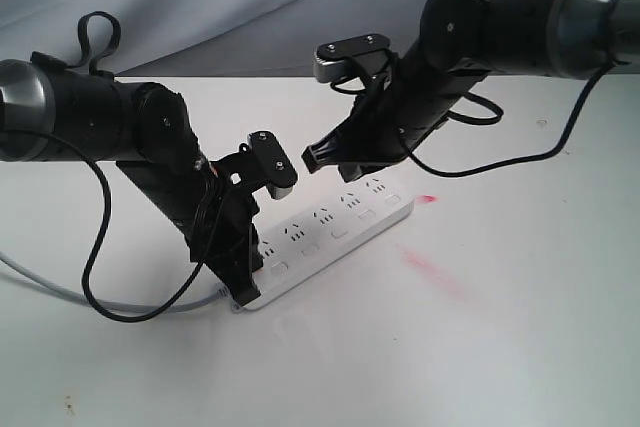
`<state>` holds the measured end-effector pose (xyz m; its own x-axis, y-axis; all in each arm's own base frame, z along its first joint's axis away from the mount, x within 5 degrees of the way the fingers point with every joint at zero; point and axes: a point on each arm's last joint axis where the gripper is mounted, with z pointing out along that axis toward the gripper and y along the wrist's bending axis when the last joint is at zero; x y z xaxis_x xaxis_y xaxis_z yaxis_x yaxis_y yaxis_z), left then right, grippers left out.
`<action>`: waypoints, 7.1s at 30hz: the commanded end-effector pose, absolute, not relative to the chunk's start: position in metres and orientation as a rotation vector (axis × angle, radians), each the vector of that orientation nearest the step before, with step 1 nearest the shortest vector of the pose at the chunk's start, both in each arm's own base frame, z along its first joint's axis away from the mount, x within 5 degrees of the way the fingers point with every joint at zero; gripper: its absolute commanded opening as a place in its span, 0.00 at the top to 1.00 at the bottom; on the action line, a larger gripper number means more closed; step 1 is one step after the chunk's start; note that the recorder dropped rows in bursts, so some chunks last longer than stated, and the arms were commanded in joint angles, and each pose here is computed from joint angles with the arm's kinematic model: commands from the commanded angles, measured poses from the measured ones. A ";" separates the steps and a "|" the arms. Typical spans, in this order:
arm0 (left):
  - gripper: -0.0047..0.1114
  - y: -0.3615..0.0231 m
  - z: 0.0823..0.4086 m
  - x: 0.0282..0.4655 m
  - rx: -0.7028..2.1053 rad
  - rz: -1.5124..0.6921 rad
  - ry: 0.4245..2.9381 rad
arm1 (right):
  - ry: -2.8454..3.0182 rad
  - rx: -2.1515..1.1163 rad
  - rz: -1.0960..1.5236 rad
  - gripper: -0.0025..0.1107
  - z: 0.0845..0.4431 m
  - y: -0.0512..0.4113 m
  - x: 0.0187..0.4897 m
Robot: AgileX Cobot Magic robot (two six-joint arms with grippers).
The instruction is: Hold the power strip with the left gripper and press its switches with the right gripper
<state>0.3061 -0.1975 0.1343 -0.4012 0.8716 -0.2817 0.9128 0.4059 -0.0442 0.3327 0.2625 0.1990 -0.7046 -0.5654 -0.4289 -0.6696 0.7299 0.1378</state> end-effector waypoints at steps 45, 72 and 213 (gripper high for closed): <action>0.96 -0.194 0.121 0.299 1.634 -0.300 2.520 | 2.835 -1.112 0.333 0.98 0.099 0.279 0.320; 0.96 -0.194 0.121 0.298 1.620 -0.307 2.542 | 2.535 -0.948 0.284 0.98 0.217 0.255 0.332; 0.96 -0.005 0.196 0.056 -0.014 -0.134 1.669 | 1.695 -0.166 0.404 0.98 0.197 0.018 0.059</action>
